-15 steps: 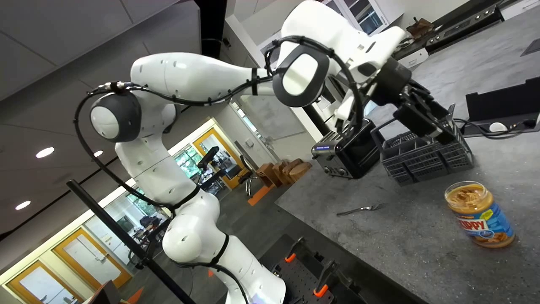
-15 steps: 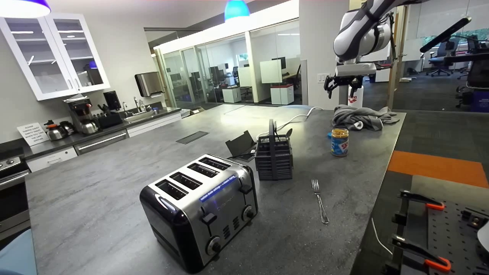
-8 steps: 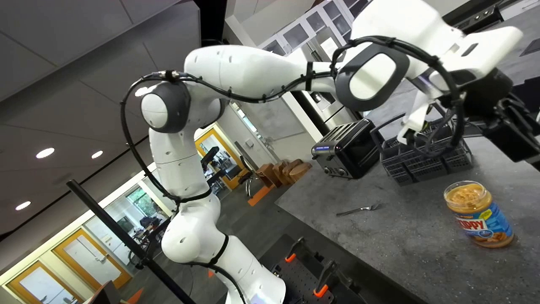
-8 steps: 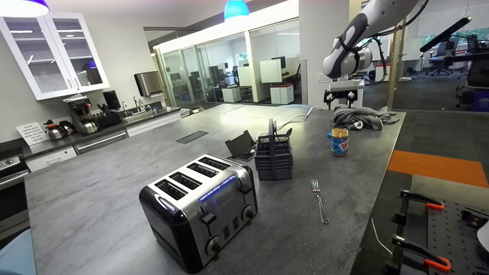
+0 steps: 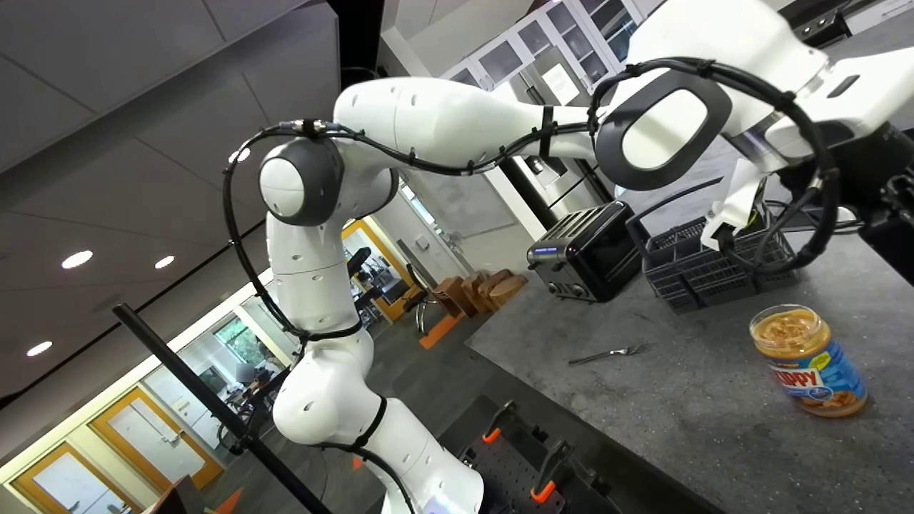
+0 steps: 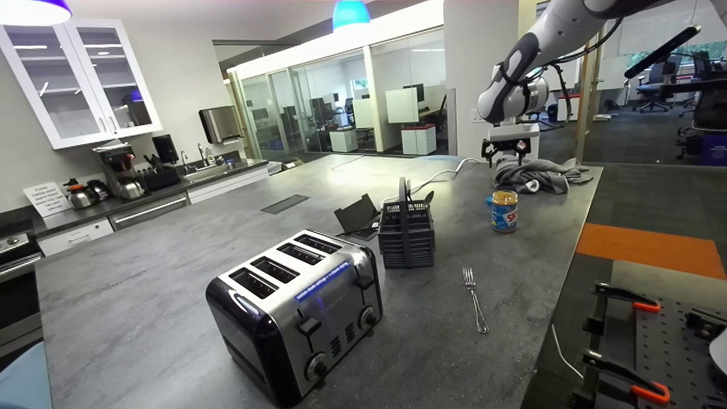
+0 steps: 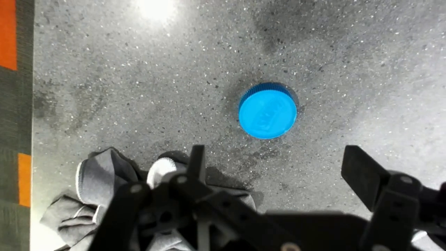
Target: Pick up the lid and close it on the jar
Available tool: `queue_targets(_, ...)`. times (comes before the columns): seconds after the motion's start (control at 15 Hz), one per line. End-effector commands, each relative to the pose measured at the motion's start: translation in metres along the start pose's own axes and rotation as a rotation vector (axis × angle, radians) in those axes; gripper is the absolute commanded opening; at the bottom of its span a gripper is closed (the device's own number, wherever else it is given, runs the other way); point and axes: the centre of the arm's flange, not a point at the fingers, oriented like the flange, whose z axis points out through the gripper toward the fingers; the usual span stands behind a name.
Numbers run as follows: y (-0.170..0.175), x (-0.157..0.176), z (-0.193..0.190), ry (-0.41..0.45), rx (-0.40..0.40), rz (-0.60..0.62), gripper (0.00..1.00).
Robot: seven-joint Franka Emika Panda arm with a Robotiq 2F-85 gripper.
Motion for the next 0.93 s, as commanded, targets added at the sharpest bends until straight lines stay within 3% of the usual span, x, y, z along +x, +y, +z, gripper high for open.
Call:
queue_targets(0.0,-0.006,0.006,0.014,0.105,0.008,0.102,1.00)
queue_targets(0.2,-0.012,0.023,0.038,0.149,0.013,0.155,1.00)
queue_targets(0.47,-0.022,0.035,0.074,0.108,-0.031,0.174,1.00)
queue_targets(0.87,-0.036,0.048,0.106,0.042,-0.049,0.096,1.00)
